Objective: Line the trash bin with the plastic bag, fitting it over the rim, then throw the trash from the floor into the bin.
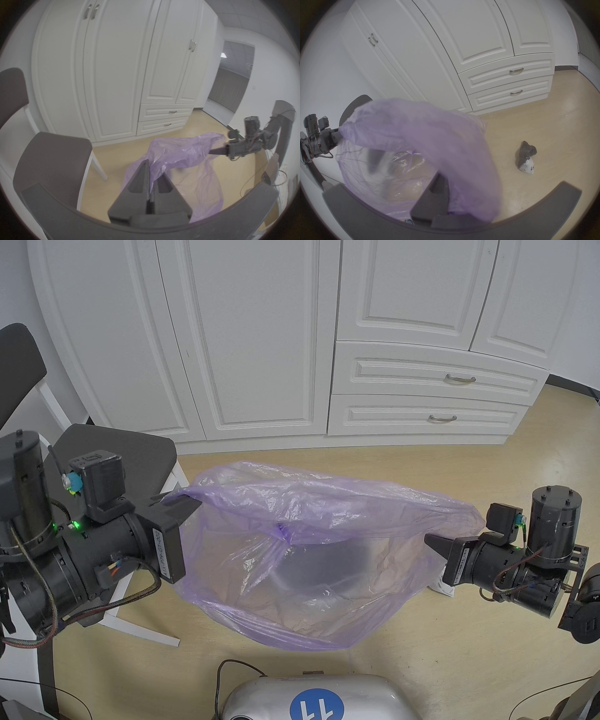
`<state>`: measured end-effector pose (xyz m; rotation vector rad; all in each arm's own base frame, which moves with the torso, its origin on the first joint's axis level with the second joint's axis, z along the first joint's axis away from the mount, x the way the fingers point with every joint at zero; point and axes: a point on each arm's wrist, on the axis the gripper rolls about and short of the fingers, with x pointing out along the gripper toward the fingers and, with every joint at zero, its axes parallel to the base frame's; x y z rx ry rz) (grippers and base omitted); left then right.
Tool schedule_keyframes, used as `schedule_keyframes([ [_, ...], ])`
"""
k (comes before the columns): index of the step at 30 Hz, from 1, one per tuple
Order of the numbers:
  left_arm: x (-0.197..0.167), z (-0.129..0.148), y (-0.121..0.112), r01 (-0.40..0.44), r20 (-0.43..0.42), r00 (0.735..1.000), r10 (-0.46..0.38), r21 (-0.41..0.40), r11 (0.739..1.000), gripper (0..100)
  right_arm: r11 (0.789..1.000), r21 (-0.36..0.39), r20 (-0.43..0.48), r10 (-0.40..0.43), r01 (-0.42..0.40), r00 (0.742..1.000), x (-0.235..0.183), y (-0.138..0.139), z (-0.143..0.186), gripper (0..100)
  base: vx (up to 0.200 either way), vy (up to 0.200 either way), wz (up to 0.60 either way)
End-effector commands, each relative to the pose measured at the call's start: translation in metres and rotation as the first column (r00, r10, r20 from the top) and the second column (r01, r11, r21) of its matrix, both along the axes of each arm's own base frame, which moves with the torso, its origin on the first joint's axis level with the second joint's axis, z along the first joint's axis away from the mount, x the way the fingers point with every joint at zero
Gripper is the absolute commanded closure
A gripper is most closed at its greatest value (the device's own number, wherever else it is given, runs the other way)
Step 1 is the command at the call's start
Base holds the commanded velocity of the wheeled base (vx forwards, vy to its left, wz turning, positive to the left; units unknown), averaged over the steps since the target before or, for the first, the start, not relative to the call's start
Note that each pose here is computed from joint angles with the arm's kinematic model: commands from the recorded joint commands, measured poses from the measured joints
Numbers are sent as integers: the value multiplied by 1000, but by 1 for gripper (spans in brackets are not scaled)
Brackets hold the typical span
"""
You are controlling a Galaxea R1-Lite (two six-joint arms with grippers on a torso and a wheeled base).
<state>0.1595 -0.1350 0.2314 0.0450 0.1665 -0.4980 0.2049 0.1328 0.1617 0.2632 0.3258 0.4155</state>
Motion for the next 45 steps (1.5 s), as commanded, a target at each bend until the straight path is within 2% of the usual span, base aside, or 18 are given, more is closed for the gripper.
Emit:
schedule_keyframes([
  [1, 13, -19, -9, -74, -78, 994, 75, 11, 997, 100, 999, 47, 52, -8, 5, 999, -10, -7, 33, 100, 0, 0, 0],
  [10, 17, -27, -12, -99, -146, 985, 92, -39, 994, 100, 999, 32, -27, -13, 14, 1000, -13, -7, 40, 100, 0, 0, 0],
  [14, 14, -27, -11, -110, -174, 980, 93, -94, 989, 100, 999, 18, -48, -27, 28, 998, -11, -5, 38, 100, 0, 0, 0],
  [19, 17, -28, -15, -108, -180, 980, 86, -113, 988, 100, 1000, 0, -68, -27, 28, 997, -12, -5, 36, 100, 0, 0, 0],
  [26, 23, -51, -22, -105, -231, 969, 92, -43, 994, 100, 999, -24, -92, -27, 25, 995, -12, -5, 35, 100, 0, 0, 0],
  [33, 17, -48, -24, -88, -220, 973, 74, -56, 995, 100, 999, -38, -82, -10, 7, 997, -19, -1, 36, 100, 0, 0, 0],
  [39, 0, -41, -20, -44, -201, 979, 30, -65, 997, 100, 993, -122, -96, -14, 2, 995, -29, 9, 31, 100, 0, 0, 0],
  [45, -7, -40, -14, -25, -180, 983, 23, -8, 1000, 100, 984, -175, -74, -30, 16, 997, -32, 12, 31, 100, 0, 0, 0],
])
